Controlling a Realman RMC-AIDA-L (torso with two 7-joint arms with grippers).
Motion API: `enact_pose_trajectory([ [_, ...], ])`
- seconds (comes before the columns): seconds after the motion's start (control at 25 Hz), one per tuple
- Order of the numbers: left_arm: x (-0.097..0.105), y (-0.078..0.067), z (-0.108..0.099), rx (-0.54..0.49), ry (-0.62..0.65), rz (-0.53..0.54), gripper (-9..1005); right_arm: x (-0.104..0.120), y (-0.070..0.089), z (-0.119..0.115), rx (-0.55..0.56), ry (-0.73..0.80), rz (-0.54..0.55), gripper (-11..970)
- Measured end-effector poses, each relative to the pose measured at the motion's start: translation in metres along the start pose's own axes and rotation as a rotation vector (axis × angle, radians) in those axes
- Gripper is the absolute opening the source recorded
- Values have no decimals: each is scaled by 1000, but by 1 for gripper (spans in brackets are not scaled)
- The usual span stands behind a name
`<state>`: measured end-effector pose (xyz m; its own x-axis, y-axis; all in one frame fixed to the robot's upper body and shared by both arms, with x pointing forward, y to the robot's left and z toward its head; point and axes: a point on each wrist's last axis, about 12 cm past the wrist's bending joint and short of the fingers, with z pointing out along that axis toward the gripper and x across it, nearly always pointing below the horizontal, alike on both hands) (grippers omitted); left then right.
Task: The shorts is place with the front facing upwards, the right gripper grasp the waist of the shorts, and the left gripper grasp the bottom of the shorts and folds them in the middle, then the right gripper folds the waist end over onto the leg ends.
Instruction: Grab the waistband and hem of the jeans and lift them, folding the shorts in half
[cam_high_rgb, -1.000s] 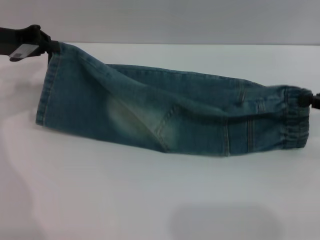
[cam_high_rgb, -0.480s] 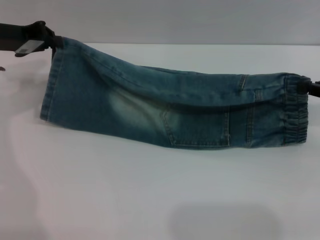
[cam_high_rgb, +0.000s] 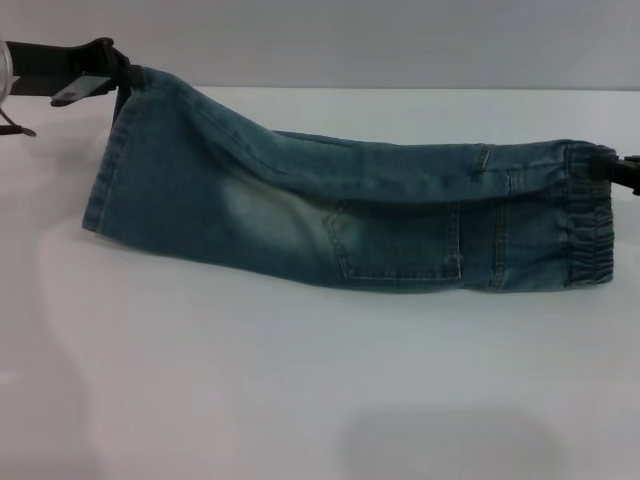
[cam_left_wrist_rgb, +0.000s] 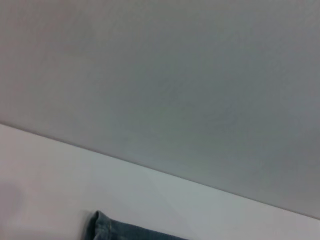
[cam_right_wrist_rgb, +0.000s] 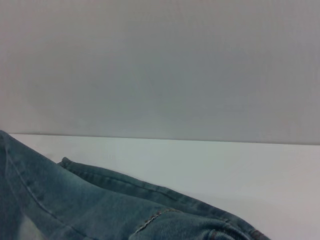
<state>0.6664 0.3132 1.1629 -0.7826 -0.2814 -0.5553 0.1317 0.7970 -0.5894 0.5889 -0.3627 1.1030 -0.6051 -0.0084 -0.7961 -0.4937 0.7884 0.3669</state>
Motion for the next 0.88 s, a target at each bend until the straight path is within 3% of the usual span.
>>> enact_pose_trajectory([
  [0.88,4,-11,19,-12,-47,45,149,0,-1,3,26,-21,-7,36],
])
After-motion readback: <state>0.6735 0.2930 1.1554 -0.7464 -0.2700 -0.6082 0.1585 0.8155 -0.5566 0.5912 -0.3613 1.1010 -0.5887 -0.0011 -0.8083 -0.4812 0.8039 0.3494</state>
